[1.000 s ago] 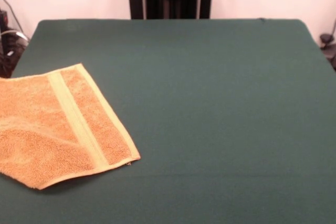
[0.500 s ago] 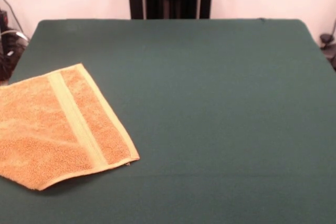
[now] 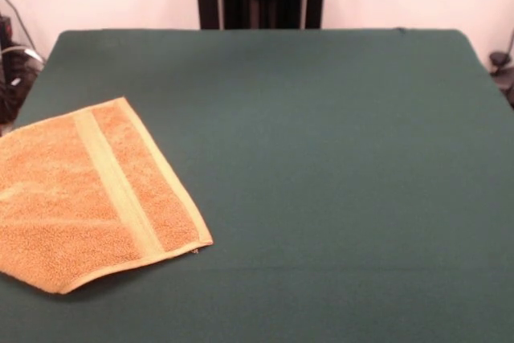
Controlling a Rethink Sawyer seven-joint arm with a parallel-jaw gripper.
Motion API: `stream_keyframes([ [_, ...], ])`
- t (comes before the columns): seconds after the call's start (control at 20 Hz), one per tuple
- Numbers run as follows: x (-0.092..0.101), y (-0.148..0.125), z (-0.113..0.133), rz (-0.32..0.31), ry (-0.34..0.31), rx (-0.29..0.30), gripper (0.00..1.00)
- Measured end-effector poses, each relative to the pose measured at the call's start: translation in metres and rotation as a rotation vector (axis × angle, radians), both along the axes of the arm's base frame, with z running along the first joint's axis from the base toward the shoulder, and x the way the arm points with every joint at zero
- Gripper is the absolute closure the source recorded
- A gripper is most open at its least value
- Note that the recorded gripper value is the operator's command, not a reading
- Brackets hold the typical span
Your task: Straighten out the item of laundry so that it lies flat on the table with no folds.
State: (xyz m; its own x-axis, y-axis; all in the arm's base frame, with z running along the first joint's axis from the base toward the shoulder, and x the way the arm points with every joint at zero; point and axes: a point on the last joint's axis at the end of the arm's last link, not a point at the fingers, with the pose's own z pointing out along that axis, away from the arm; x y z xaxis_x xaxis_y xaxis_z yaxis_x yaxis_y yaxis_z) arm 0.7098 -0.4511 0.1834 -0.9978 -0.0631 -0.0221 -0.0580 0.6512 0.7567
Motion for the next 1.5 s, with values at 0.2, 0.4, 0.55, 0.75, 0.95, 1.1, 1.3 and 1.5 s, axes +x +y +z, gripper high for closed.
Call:
stream_keyframes([
  [0.2, 0.028, 0.033, 0.028, -0.057, 0.078, -0.045, 0.00],
  [0.4, 0.052, 0.064, 0.038, -0.116, 0.128, -0.093, 0.00],
  [0.55, 0.084, 0.091, 0.030, -0.210, 0.097, -0.187, 0.00],
  [0.75, 0.113, 0.104, 0.007, -0.310, -0.013, -0.280, 0.00],
  [0.95, 0.136, 0.105, -0.031, -0.459, -0.169, -0.363, 0.00],
  [1.1, 0.141, 0.104, -0.054, -0.533, -0.239, -0.409, 0.00],
  [1.3, 0.142, 0.103, -0.080, -0.601, -0.305, -0.472, 0.00],
  [1.5, 0.141, 0.110, -0.100, -0.613, -0.329, -0.538, 0.00],
])
